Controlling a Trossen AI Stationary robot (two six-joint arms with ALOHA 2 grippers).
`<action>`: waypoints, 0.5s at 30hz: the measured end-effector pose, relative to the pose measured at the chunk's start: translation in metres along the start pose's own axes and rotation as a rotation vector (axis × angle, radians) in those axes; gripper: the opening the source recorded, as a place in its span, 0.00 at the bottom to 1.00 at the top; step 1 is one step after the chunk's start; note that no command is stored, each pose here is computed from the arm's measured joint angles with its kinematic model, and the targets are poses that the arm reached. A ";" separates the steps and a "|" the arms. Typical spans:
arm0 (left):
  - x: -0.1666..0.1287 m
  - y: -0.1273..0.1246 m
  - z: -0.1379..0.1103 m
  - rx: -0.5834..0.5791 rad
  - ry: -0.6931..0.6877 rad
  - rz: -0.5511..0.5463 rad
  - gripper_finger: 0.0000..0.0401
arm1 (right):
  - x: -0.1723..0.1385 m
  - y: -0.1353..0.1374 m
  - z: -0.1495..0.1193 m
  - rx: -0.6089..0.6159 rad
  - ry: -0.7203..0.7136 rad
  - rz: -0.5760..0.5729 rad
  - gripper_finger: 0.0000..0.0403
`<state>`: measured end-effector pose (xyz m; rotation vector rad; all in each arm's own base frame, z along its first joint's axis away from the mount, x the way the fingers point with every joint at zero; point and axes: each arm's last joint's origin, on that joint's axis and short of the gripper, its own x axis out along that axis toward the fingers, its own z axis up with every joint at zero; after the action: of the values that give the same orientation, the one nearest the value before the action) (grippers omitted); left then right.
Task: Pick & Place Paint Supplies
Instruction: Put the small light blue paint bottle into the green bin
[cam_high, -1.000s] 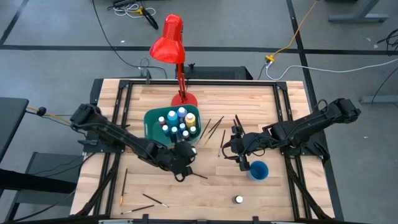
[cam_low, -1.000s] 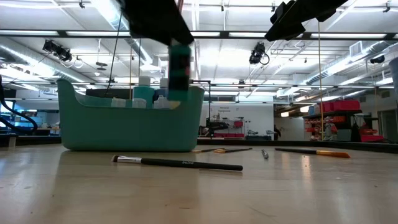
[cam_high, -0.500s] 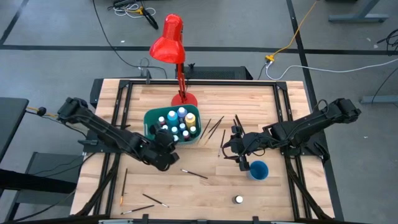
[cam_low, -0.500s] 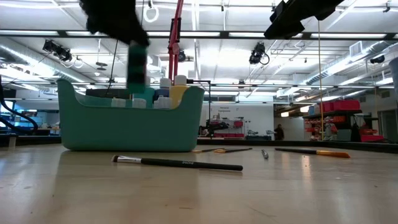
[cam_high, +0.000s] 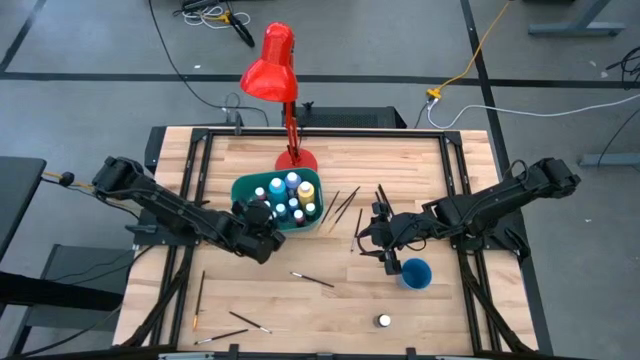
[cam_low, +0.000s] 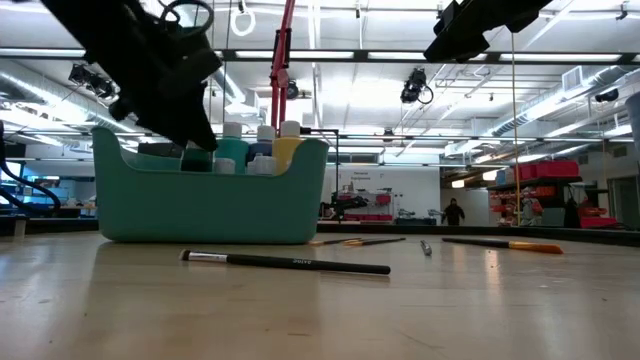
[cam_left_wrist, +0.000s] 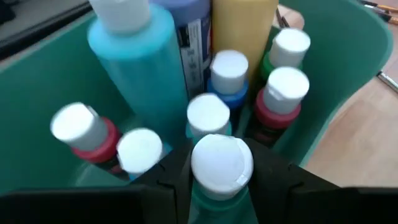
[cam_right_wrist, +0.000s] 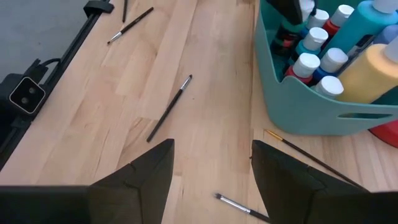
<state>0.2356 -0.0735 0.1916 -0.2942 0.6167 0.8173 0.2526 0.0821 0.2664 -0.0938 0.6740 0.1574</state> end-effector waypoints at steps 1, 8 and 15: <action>0.002 0.001 -0.003 -0.006 -0.003 -0.006 0.31 | 0.000 0.000 0.000 0.000 0.000 0.000 0.55; 0.008 0.004 -0.013 -0.047 -0.015 -0.025 0.35 | 0.000 0.000 0.000 0.000 0.000 0.000 0.55; 0.011 0.005 -0.018 -0.059 0.007 -0.052 0.34 | 0.000 0.000 0.000 0.000 0.000 0.000 0.55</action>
<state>0.2306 -0.0723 0.1705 -0.3653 0.5905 0.7858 0.2527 0.0820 0.2664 -0.0942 0.6741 0.1570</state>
